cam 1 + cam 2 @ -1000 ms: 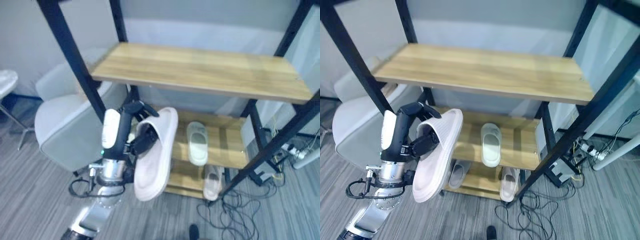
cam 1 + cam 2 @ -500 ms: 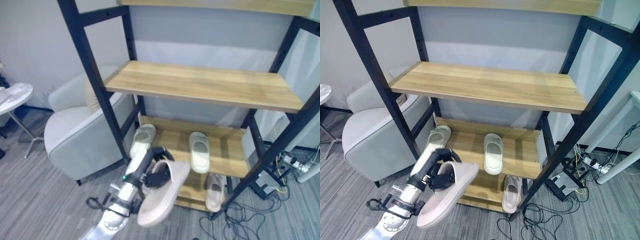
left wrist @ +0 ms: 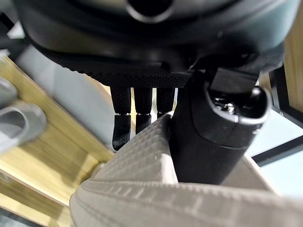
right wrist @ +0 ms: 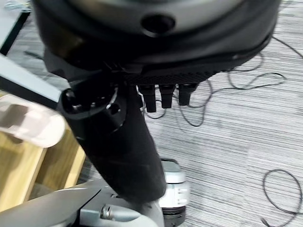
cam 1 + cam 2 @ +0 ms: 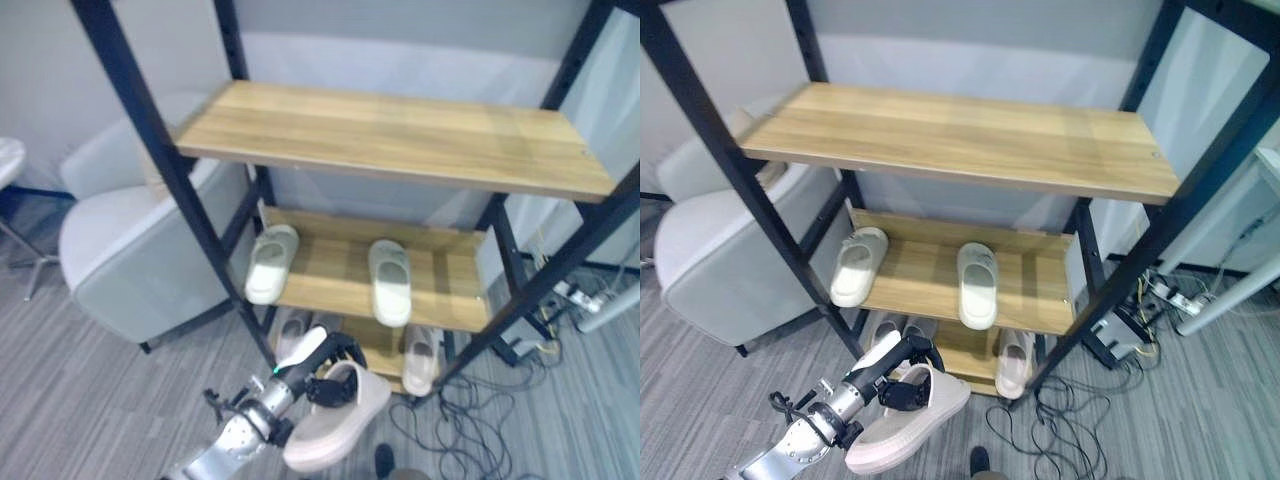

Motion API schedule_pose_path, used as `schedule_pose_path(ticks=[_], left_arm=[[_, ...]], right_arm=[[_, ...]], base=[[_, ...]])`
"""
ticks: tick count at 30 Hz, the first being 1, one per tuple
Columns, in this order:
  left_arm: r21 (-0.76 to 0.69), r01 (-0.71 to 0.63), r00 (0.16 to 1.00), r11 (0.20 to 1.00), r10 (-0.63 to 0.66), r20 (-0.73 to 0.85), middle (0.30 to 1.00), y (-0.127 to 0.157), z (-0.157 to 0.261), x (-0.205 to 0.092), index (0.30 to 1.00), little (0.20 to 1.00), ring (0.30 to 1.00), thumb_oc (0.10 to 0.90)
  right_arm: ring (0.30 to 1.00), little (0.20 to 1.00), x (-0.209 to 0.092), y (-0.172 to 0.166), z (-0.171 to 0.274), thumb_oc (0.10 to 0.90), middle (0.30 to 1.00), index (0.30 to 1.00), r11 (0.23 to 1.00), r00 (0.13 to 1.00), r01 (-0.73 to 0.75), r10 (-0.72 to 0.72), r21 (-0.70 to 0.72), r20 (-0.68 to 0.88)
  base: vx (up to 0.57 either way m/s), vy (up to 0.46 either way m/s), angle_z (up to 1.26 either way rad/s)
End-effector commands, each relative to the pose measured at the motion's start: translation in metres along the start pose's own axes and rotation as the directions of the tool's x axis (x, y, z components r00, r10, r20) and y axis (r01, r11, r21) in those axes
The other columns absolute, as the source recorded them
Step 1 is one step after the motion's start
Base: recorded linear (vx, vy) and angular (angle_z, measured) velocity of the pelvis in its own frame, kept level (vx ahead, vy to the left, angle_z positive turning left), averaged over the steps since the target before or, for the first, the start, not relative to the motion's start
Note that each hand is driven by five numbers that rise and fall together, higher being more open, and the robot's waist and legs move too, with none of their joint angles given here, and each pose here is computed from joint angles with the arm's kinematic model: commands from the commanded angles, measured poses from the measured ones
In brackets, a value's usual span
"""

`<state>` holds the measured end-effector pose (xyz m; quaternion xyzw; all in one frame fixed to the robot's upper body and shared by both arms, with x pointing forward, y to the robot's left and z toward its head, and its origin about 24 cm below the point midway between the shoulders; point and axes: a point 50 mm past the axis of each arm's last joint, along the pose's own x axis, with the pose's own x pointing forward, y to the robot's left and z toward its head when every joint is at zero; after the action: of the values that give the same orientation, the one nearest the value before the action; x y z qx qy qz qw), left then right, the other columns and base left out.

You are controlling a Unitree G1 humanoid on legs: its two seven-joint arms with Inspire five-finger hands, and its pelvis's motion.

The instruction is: Arrange the slippers neatly on the shoe rack.

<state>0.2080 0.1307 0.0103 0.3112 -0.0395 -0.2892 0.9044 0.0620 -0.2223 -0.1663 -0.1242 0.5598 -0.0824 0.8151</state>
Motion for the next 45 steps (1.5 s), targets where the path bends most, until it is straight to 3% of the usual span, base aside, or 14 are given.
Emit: schedule_pose_path(ticks=[1, 14, 19, 25, 30, 37, 39, 42, 43, 45], left_arm=[[-0.016, -0.127, 0.950, 0.992, 0.126, 0.286, 0.300, 0.022, 0.054, 0.032, 0.300, 0.300, 0.300, 0.400], [0.040, -0.106, 0.965, 0.994, 0.093, 0.247, 0.300, 0.011, 0.049, 0.059, 0.300, 0.300, 0.300, 0.400], [0.057, -0.130, 0.976, 0.990, 0.117, 0.184, 0.300, 0.011, 0.036, 0.060, 0.300, 0.300, 0.300, 0.400], [0.172, -0.157, 0.983, 0.973, 0.137, 0.120, 0.300, 0.016, 0.018, 0.058, 0.300, 0.300, 0.300, 0.400], [0.268, -0.182, 0.982, 0.946, 0.160, 0.104, 0.300, 0.021, 0.010, 0.063, 0.300, 0.300, 0.300, 0.400], [0.373, -0.395, 0.919, 0.840, 0.366, 0.148, 0.300, 0.056, 0.012, 0.077, 0.300, 0.300, 0.300, 0.400], [0.373, -0.395, 0.919, 0.840, 0.366, 0.148, 0.300, 0.055, 0.012, 0.077, 0.300, 0.300, 0.300, 0.400], [0.402, -0.493, 0.870, 0.772, 0.445, 0.213, 0.300, 0.079, 0.023, 0.080, 0.300, 0.300, 0.300, 0.400], [0.416, -0.588, 0.809, 0.694, 0.518, 0.279, 0.300, 0.098, 0.035, 0.084, 0.300, 0.300, 0.300, 0.400], [0.414, -0.661, 0.750, 0.626, 0.571, 0.334, 0.300, 0.113, 0.046, 0.086, 0.300, 0.300, 0.300, 0.400]], right_arm=[[0.900, 0.900, 0.006, -0.021, 0.029, 0.800, 0.900, 0.900, 0.997, 0.994, 0.057, -0.052, -0.053, 0.097], [0.900, 0.900, 0.004, -0.030, 0.031, 0.800, 0.900, 0.900, 0.991, 0.986, 0.093, -0.078, -0.096, 0.148], [0.900, 0.900, 0.005, -0.031, 0.035, 0.800, 0.900, 0.900, 0.994, 0.984, 0.099, -0.091, -0.047, 0.152], [0.900, 0.900, 0.005, -0.022, 0.045, 0.800, 0.900, 0.900, 0.995, 0.980, 0.082, -0.070, -0.062, 0.188], [0.900, 0.900, 0.007, -0.017, 0.081, 0.800, 0.900, 0.900, 0.992, 0.958, 0.084, -0.056, -0.090, 0.281], [0.900, 0.900, 0.001, -0.023, 0.146, 0.800, 0.900, 0.900, 0.986, 0.871, 0.142, -0.081, -0.090, 0.485], [0.900, 0.900, 0.001, -0.023, 0.146, 0.800, 0.900, 0.900, 0.986, 0.871, 0.142, -0.081, -0.090, 0.485], [0.900, 0.900, -0.004, -0.023, 0.165, 0.800, 0.900, 0.900, 0.982, 0.835, 0.159, -0.076, -0.106, 0.544], [0.900, 0.900, -0.005, -0.027, 0.171, 0.800, 0.900, 0.900, 0.978, 0.821, 0.182, -0.095, -0.100, 0.564], [0.900, 0.900, -0.007, -0.030, 0.175, 0.800, 0.900, 0.900, 0.978, 0.808, 0.190, -0.110, -0.080, 0.579]], base=[[-0.09, -0.053, -1.27], [0.02, -0.202, -0.41], [0.05, -0.013, -0.06], [0.03, 0.051, -0.24], [-0.10, 0.076, 0.02], [-0.08, 0.051, 0.00], [-0.03, -0.006, 0.02], [-0.04, -0.003, -0.05], [0.00, -0.001, -0.06], [-0.03, -0.004, 0.03]])
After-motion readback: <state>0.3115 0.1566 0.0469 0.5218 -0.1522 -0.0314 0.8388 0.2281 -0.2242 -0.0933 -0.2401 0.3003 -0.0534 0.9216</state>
